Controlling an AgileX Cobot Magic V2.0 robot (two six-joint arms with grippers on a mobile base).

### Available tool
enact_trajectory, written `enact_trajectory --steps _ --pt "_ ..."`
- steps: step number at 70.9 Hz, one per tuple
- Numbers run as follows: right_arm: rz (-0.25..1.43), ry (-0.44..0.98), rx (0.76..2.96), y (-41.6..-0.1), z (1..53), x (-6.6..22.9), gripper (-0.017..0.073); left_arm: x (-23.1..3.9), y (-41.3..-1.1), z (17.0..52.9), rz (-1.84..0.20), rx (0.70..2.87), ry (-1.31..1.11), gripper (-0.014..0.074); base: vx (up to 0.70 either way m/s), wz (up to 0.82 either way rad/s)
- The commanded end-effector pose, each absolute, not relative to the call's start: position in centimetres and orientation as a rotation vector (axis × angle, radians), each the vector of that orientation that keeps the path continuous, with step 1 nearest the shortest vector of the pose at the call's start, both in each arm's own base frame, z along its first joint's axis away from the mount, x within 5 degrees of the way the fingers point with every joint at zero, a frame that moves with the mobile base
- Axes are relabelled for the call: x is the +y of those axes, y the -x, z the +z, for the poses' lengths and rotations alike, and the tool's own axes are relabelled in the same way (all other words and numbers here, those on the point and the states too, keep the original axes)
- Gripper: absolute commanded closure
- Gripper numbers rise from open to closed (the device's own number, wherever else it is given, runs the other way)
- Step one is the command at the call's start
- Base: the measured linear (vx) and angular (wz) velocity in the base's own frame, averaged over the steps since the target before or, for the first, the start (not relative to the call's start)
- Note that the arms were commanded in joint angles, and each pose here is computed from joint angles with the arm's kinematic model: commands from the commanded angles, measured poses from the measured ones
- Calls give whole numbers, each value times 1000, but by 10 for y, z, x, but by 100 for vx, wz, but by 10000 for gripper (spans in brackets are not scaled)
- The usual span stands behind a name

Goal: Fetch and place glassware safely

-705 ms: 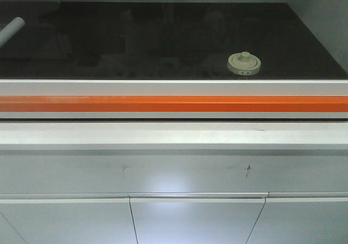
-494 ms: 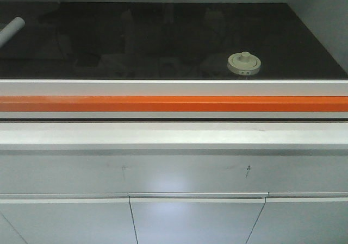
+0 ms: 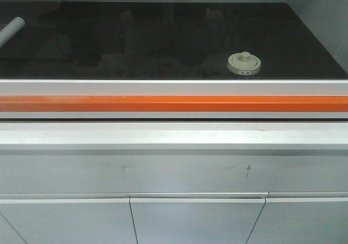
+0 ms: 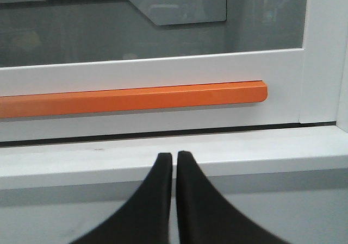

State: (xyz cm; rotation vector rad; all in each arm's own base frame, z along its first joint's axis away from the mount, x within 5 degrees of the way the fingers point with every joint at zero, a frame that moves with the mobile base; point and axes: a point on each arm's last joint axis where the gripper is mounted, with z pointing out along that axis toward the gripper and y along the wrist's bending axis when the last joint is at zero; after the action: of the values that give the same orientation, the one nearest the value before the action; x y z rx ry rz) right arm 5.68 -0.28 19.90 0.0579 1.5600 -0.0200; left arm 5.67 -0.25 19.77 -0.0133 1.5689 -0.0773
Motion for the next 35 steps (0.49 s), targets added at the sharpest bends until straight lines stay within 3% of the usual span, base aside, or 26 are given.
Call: enact_trajectory --steps 1,35 --pt "-40 -44 1495 -56 200 -3 560 -2 -57 196 -89 1510 31 601 0 0" --pt "-40 -44 1485 -56 201 -3 560 -2 -56 198 -87 1499 30 601 0 0"
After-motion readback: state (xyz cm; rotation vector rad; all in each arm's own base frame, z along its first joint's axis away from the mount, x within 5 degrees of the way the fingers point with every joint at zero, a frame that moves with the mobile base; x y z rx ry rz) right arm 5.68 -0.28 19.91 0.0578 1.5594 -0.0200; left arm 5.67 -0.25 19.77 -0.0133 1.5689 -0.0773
